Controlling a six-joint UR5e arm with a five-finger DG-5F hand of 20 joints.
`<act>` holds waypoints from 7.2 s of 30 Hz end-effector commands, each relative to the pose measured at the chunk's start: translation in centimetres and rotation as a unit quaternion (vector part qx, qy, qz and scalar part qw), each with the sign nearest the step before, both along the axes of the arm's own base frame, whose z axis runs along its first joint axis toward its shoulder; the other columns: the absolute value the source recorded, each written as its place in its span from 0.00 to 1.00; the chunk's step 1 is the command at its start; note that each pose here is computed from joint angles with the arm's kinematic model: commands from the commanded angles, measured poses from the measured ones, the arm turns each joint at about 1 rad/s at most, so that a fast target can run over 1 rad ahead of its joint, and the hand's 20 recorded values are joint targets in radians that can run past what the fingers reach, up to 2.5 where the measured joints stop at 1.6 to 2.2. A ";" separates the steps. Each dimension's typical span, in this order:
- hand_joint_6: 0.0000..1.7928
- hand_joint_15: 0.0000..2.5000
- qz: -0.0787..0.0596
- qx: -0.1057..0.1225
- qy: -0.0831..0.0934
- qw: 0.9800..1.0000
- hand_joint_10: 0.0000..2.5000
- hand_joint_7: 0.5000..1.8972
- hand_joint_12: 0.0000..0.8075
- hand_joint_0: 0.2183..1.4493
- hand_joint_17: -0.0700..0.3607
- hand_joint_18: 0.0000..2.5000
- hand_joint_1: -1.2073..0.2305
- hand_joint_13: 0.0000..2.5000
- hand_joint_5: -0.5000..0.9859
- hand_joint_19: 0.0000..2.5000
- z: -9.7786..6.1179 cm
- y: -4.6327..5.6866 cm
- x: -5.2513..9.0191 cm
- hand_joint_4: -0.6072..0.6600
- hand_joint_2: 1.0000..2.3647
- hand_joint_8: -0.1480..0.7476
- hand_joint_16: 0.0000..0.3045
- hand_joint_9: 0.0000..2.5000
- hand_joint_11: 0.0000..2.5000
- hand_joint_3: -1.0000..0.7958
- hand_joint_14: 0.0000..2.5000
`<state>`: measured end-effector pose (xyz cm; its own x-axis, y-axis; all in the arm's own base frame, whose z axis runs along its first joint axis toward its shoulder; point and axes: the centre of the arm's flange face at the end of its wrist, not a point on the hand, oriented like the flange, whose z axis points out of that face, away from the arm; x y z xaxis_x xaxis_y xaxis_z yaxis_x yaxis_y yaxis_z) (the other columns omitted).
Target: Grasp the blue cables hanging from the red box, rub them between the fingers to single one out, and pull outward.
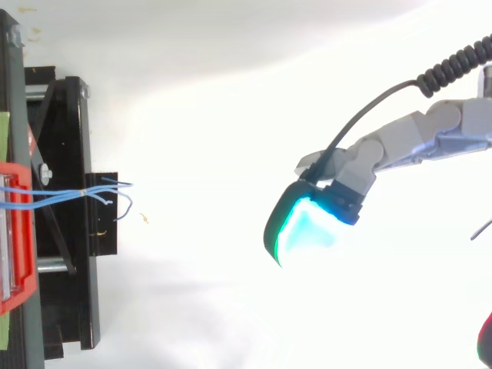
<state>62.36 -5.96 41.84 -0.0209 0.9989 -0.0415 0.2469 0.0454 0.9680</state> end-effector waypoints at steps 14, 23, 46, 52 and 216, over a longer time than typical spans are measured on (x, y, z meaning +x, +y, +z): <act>0.28 0.01 0.002 0.001 -0.013 1.000 0.00 0.08 0.42 0.24 0.46 0.10 0.42 0.11 0.18 0.06 0.1 0.3 0.3 0.62 0.00 0.42 0.18 0.13 0.00 0.29 0.00; 0.28 0.02 0.003 0.003 -0.029 1.000 0.00 0.09 0.42 0.24 0.45 0.11 0.42 0.12 0.18 0.06 0.2 0.2 0.8 0.63 0.00 0.43 0.18 0.14 0.00 0.29 0.00; 0.28 0.02 -0.009 -0.002 -0.082 0.997 0.00 0.09 0.41 0.24 0.45 0.12 0.41 0.12 0.19 0.08 0.0 0.0 2.7 0.63 0.00 0.43 0.18 0.16 0.00 0.29 0.00; 0.28 0.02 -0.019 -0.011 -0.069 0.997 0.00 0.09 0.42 0.24 0.45 0.12 0.41 0.13 0.19 0.08 -1.4 -0.3 3.1 0.63 0.00 0.43 0.18 0.16 0.00 0.29 0.00; 0.28 0.07 -0.157 -0.185 -0.176 0.954 0.00 0.14 0.44 0.26 0.47 0.20 0.39 0.23 0.22 0.10 -19.3 2.0 13.5 0.71 0.00 0.48 0.19 0.30 0.06 0.29 0.00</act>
<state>75.41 -4.31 22.26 0.3505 0.8741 -0.3363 -0.0244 0.3675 0.9297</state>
